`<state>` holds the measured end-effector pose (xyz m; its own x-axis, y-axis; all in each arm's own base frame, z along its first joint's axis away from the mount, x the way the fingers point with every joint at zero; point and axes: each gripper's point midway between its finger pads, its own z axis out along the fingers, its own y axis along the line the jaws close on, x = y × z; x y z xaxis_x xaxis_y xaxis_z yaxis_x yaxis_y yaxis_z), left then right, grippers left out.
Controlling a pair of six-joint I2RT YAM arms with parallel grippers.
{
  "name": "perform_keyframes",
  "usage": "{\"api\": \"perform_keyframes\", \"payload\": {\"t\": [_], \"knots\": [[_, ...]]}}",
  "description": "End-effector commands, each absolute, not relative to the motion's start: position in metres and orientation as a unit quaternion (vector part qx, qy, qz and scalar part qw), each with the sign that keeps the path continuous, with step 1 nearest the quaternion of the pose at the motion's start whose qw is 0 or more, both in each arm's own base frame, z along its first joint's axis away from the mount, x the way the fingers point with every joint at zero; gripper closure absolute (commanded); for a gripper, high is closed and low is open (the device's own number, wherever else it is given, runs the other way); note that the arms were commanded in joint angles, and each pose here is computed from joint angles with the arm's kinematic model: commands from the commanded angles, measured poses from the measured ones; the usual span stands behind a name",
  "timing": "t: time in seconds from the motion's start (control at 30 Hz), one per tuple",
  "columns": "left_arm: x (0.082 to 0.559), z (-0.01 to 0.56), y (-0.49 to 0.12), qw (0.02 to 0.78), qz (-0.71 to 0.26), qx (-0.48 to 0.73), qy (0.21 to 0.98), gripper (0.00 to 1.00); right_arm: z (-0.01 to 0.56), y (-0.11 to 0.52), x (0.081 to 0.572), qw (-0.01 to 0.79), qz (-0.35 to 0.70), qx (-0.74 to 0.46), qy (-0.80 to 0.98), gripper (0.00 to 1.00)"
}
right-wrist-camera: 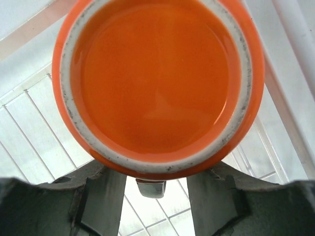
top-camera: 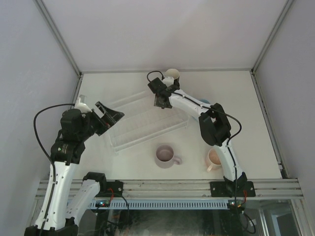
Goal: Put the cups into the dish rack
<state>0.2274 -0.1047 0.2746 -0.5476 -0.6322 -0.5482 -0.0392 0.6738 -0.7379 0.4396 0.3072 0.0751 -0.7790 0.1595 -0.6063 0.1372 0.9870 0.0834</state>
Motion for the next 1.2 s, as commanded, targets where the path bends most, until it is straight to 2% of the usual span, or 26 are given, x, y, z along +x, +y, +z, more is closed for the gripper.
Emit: {"api": "perform_keyframes", "payload": {"t": [0.0,0.37,0.53,0.6,0.7,0.9,1.03,1.17], "knots": [[0.231,0.290,-0.114,0.447,-0.369,-0.162,0.798,0.00,0.124,0.316,0.449,0.374,0.051,0.080,0.923,0.52],[0.228,0.279,-0.082,0.474,-0.265,-0.158,0.825,0.00,0.193,0.310,0.413,0.397,0.095,0.084,0.909,0.51],[0.229,0.258,-0.109,0.426,-0.333,-0.138,0.830,0.00,0.224,0.283,0.376,0.391,0.083,0.082,0.913,0.51],[0.229,0.264,-0.116,0.437,-0.355,-0.124,0.817,0.00,0.236,0.264,0.355,0.388,0.089,0.090,0.913,0.51],[0.228,0.272,-0.110,0.457,-0.347,-0.129,0.809,0.00,0.237,0.234,0.328,0.372,0.099,0.107,0.917,0.51],[0.225,0.284,-0.121,0.449,-0.346,-0.113,0.816,0.00,0.207,0.153,0.268,0.312,0.059,0.174,0.932,0.42],[0.227,0.289,-0.138,0.432,-0.357,-0.103,0.822,0.00,0.184,0.108,0.226,0.273,0.038,0.248,0.929,0.43],[0.226,0.294,-0.154,0.419,-0.368,-0.080,0.826,0.00,0.168,0.088,0.199,0.276,0.054,0.290,0.915,0.46]]}}
